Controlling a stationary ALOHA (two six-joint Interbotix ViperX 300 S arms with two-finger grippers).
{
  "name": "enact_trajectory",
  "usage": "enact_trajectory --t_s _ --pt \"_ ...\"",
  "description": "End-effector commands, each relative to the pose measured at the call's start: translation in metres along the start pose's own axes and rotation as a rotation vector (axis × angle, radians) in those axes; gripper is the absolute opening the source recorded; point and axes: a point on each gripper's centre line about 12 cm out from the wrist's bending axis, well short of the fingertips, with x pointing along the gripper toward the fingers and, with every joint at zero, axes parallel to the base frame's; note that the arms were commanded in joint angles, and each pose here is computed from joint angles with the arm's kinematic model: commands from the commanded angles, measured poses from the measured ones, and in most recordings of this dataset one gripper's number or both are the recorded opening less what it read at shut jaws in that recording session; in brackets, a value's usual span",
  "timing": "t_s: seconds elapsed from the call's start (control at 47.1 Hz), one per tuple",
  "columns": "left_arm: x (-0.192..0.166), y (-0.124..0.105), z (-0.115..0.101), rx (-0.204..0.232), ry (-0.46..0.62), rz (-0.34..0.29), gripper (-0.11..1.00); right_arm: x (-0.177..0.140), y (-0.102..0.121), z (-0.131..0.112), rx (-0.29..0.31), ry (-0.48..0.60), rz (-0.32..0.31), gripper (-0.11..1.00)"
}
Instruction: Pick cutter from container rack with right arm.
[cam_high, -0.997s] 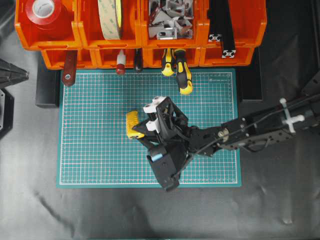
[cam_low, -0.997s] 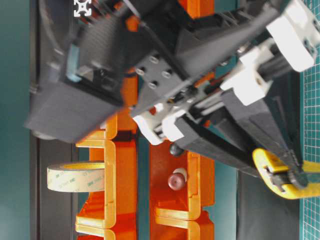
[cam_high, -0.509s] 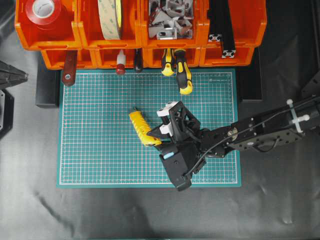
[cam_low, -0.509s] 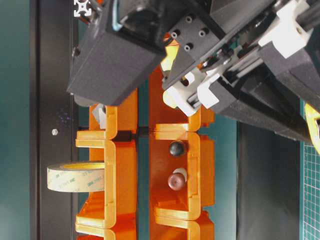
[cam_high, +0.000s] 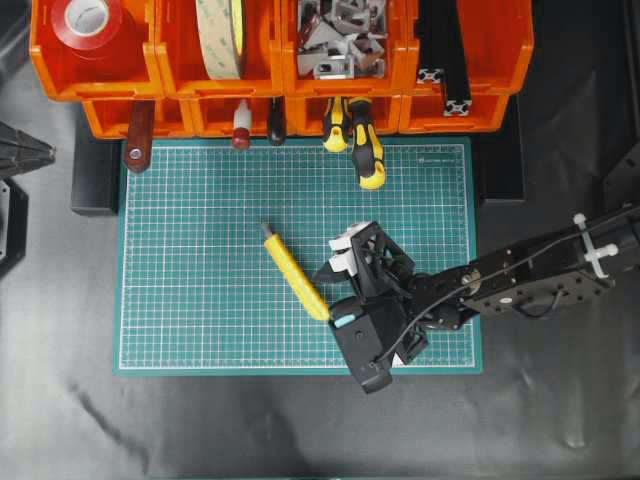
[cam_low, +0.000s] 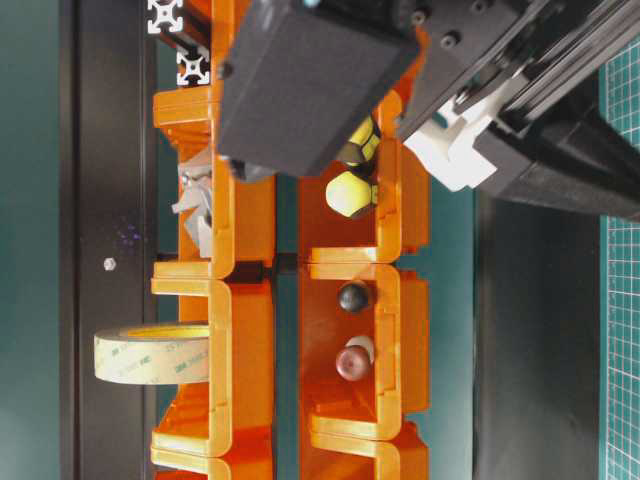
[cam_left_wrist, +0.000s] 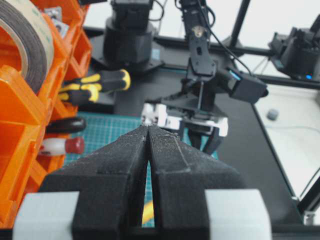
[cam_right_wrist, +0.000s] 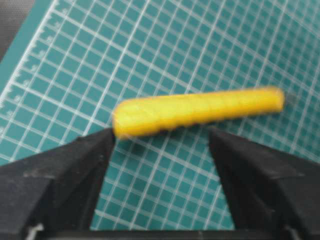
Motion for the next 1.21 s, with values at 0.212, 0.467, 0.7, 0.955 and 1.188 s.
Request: enact_trajectory --t_s 0.212,0.467,0.7,0.955,1.188 --pt "-0.003 -0.002 0.010 -0.002 -0.027 -0.005 0.00 -0.015 0.006 -0.001 0.114 0.000 0.026 0.77" --pt "-0.004 -0.002 0.010 -0.003 -0.018 -0.003 0.00 -0.047 -0.010 0.007 0.178 -0.029 -0.027 0.77" --pt "-0.007 -0.002 0.012 0.000 -0.023 -0.003 0.00 -0.100 -0.029 0.025 0.292 -0.156 -0.042 0.77" --pt "-0.010 -0.005 0.010 0.005 0.013 -0.018 0.00 -0.156 -0.036 0.021 0.455 -0.314 -0.002 0.77" --pt "-0.010 -0.007 0.006 0.004 0.048 -0.033 0.00 -0.195 -0.041 0.007 0.557 -0.422 0.016 0.77"
